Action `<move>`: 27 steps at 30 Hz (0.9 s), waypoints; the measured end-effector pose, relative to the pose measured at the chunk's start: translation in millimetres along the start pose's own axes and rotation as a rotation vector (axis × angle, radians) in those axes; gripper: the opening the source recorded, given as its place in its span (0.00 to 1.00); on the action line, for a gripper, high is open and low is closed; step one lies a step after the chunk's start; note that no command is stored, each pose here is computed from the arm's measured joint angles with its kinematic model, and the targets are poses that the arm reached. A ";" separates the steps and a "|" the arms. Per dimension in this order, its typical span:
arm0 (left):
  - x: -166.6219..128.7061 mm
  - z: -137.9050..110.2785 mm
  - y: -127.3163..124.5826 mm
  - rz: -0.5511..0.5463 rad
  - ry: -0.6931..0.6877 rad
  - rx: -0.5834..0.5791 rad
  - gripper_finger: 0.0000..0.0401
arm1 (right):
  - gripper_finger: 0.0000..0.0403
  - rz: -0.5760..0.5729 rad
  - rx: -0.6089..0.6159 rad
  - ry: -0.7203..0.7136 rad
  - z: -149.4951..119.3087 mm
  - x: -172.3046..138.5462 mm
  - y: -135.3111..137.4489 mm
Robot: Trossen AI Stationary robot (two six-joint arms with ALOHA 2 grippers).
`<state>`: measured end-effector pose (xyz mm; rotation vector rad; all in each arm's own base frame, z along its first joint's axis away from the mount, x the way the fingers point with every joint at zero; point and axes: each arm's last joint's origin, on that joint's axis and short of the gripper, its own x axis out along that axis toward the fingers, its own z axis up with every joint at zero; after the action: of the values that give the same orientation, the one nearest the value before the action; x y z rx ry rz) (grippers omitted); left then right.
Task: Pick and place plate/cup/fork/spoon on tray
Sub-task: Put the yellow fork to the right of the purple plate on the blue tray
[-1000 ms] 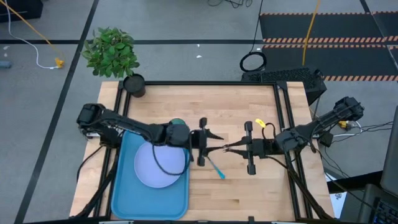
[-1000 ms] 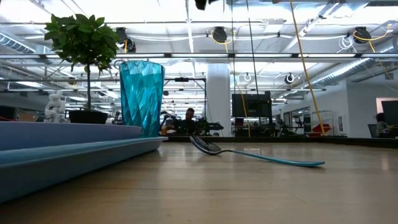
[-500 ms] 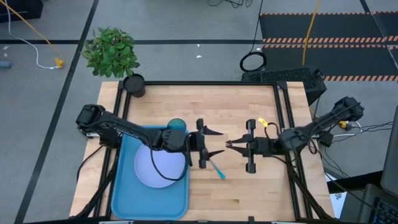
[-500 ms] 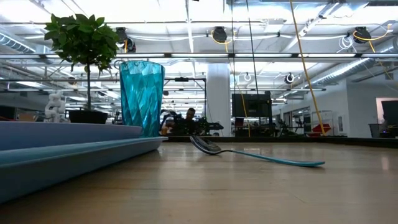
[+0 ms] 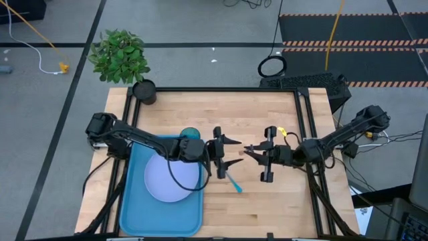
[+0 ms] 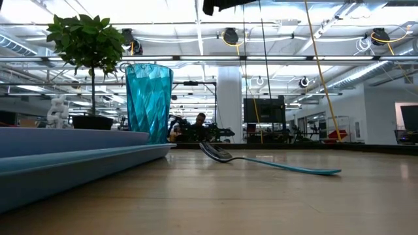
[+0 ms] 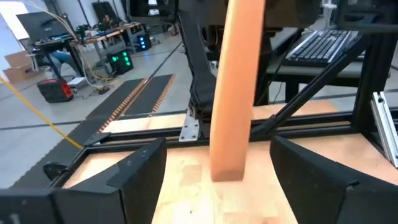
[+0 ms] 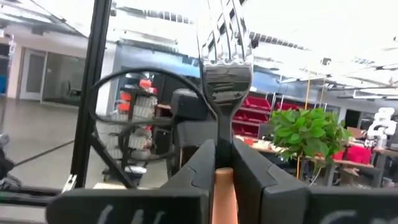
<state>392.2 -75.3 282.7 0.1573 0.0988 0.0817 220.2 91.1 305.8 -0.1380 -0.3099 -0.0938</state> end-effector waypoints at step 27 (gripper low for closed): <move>4.2 -2.6 4.6 -0.070 -0.017 0.024 0.21 | 0.06 -0.037 -0.011 -0.010 -6.1 4.3 3.7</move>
<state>395.7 -70.0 280.5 0.1784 0.0885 0.0094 226.5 93.5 300.9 -0.1436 -0.3218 -0.1315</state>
